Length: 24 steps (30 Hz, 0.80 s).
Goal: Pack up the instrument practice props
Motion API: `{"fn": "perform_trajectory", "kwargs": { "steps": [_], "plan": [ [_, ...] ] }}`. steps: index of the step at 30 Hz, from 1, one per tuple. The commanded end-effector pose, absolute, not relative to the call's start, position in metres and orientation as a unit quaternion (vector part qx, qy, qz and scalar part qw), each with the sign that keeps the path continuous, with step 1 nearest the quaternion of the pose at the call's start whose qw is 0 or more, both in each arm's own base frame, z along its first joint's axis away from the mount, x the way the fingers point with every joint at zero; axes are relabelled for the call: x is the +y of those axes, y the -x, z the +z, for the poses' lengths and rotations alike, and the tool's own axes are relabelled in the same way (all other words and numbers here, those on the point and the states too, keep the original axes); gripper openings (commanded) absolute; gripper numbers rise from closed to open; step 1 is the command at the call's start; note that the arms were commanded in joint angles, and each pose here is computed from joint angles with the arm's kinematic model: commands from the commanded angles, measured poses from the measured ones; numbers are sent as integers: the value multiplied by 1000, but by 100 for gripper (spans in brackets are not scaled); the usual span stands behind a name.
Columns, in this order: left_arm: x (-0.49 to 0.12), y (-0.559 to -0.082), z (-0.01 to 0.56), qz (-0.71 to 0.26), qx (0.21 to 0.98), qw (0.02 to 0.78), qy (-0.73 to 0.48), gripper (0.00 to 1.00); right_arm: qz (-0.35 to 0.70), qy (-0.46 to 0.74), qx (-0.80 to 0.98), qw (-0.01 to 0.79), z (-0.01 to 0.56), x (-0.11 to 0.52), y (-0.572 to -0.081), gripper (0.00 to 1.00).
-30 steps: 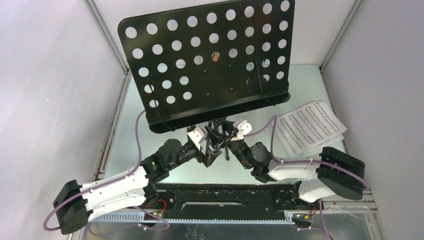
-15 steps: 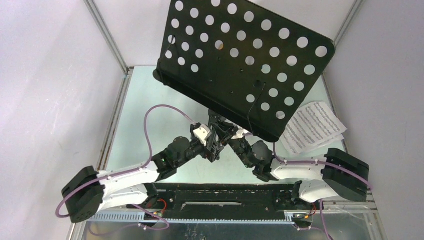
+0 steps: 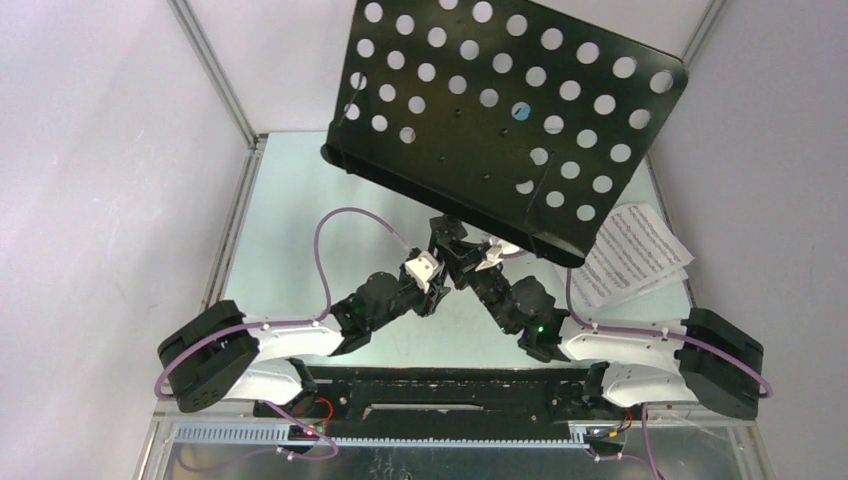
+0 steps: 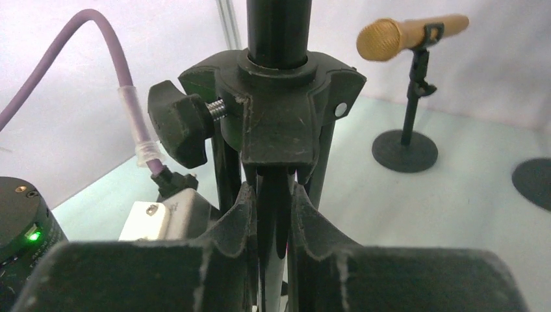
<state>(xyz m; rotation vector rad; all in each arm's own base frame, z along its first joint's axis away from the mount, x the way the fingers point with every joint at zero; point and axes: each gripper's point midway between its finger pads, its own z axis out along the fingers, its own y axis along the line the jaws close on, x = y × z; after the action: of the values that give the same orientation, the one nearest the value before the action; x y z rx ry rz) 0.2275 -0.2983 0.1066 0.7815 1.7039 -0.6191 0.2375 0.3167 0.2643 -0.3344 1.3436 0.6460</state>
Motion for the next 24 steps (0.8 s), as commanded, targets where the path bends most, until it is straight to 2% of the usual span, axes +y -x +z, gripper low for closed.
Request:
{"fn": "perform_trajectory", "kwargs": {
  "steps": [1,8,15,24],
  "plan": [
    [-312,-215,113,-333,733,522,-281,37,320,81,613,718,288,301,-239,0],
    [-306,-209,126,-326,734,519,-293,1,259,8,657,708,265,258,-263,0],
    [-317,-207,144,-316,739,491,-336,0,235,-95,682,686,244,202,-289,0],
    [-361,-230,159,-303,747,457,-377,0,210,-138,687,681,235,151,-319,0]
  ]
}}
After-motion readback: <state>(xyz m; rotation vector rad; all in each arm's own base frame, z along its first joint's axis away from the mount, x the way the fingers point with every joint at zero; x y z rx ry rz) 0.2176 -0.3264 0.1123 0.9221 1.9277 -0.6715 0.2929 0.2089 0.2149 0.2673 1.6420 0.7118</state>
